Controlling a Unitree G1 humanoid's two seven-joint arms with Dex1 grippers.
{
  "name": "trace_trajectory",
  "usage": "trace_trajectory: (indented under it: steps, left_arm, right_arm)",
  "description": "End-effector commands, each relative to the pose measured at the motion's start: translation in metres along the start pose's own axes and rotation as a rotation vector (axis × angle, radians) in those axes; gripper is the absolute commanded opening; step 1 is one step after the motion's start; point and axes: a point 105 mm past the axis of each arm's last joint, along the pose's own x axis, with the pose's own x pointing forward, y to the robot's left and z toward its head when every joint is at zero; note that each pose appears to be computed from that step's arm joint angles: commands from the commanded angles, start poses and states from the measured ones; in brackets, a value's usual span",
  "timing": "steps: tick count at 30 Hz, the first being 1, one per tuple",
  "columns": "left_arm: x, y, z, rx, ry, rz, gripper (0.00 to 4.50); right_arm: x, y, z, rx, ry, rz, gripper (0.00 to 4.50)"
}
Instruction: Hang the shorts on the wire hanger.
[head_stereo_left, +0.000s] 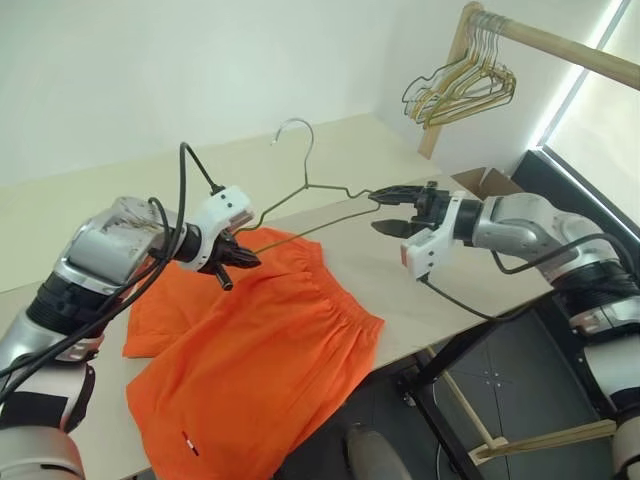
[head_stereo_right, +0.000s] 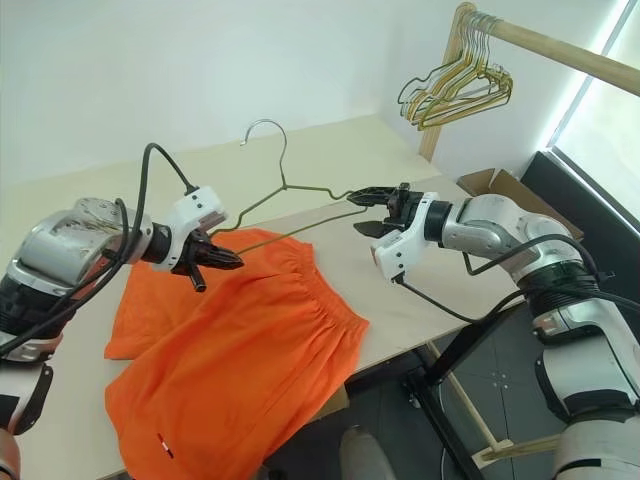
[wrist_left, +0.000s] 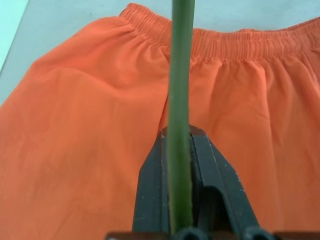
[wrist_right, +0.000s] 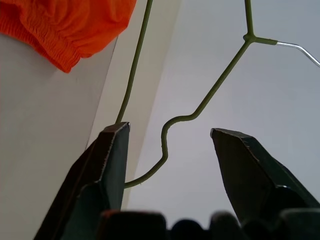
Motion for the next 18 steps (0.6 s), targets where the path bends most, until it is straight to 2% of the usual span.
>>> trace_trajectory:
  steps: [1, 3, 6, 10, 18]
  left_arm:
    - [-0.015, 0.003, 0.001, 0.152, -0.014, 0.048, 0.0]
    - [-0.018, 0.0, -0.002, 0.248, -0.009, 0.048, 0.0]
    - [-0.022, -0.003, -0.002, 0.36, -0.013, 0.048, 0.0]
    - [-0.027, -0.01, 0.008, 0.407, -0.067, 0.018, 0.0]
    - [-0.029, -0.021, 0.013, 0.428, -0.091, 0.005, 0.0]
  right_arm:
    - [-0.016, -0.023, -0.003, 0.319, -0.007, 0.004, 4.49]
    - [-0.021, -0.03, -0.006, 0.568, -0.013, 0.083, 4.49]
    - [-0.022, -0.038, -0.007, 0.801, -0.025, 0.211, 4.49]
    - [-0.014, -0.03, -0.006, 0.881, 0.025, 0.402, 4.49]
    - [0.006, -0.015, -0.01, 0.913, 0.133, 0.536, 4.49]
